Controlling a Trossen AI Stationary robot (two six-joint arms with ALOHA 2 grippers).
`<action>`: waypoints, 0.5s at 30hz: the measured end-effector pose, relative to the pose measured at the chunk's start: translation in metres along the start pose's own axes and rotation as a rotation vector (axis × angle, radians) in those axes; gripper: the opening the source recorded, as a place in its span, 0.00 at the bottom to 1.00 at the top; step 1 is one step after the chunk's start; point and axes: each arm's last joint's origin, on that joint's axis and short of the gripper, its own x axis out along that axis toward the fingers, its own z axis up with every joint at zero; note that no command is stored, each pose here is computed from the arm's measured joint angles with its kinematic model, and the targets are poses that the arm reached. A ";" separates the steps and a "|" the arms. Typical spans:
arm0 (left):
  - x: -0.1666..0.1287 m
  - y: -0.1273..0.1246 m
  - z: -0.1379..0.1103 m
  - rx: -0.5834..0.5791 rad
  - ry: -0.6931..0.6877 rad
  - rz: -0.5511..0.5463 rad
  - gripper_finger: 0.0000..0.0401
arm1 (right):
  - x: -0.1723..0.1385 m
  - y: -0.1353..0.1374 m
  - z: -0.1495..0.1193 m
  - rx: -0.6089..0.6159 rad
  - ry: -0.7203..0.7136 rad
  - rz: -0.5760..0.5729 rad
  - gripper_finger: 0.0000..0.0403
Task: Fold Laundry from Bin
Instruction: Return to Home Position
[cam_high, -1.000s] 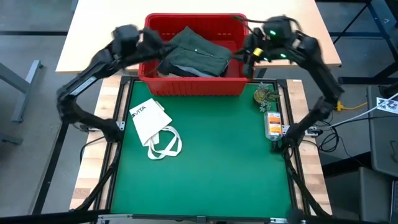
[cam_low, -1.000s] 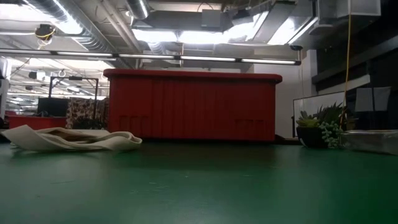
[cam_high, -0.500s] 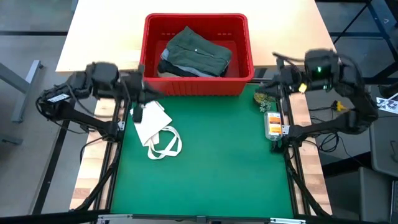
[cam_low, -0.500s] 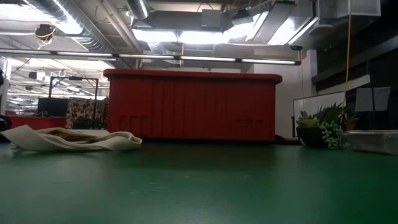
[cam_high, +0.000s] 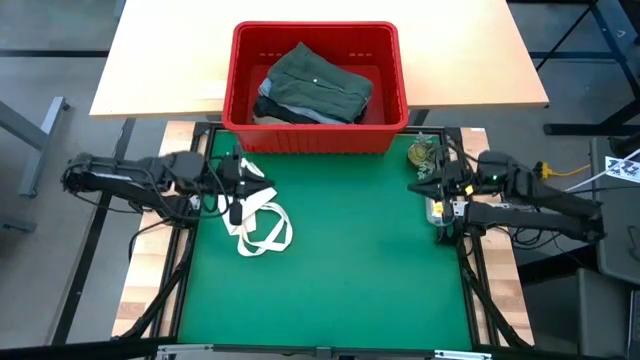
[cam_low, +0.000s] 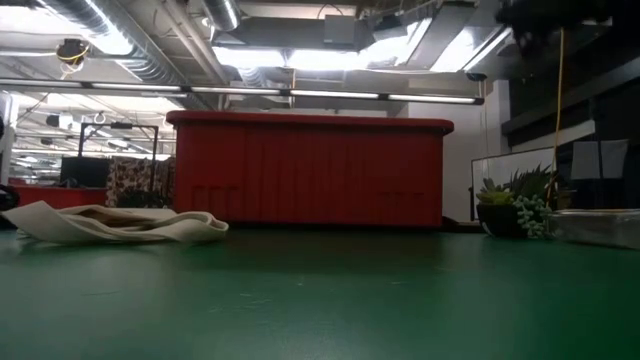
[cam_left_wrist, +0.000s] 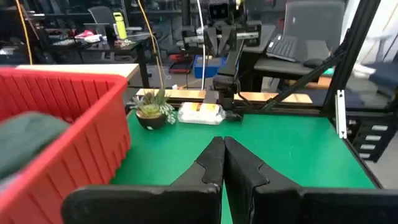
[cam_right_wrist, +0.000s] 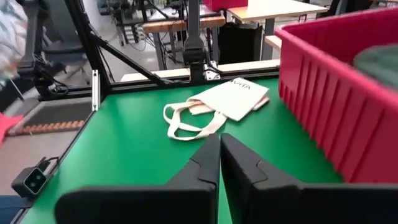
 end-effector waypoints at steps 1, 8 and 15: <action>0.000 0.000 -0.012 -0.014 -0.013 0.000 0.00 | -0.001 0.000 -0.011 0.022 -0.009 0.000 0.04; -0.015 0.007 -0.089 -0.099 -0.133 -0.009 0.00 | -0.009 0.000 -0.079 0.126 -0.066 0.006 0.04; -0.037 0.014 -0.146 -0.175 -0.236 -0.026 0.00 | -0.011 0.000 -0.104 0.218 -0.100 0.014 0.04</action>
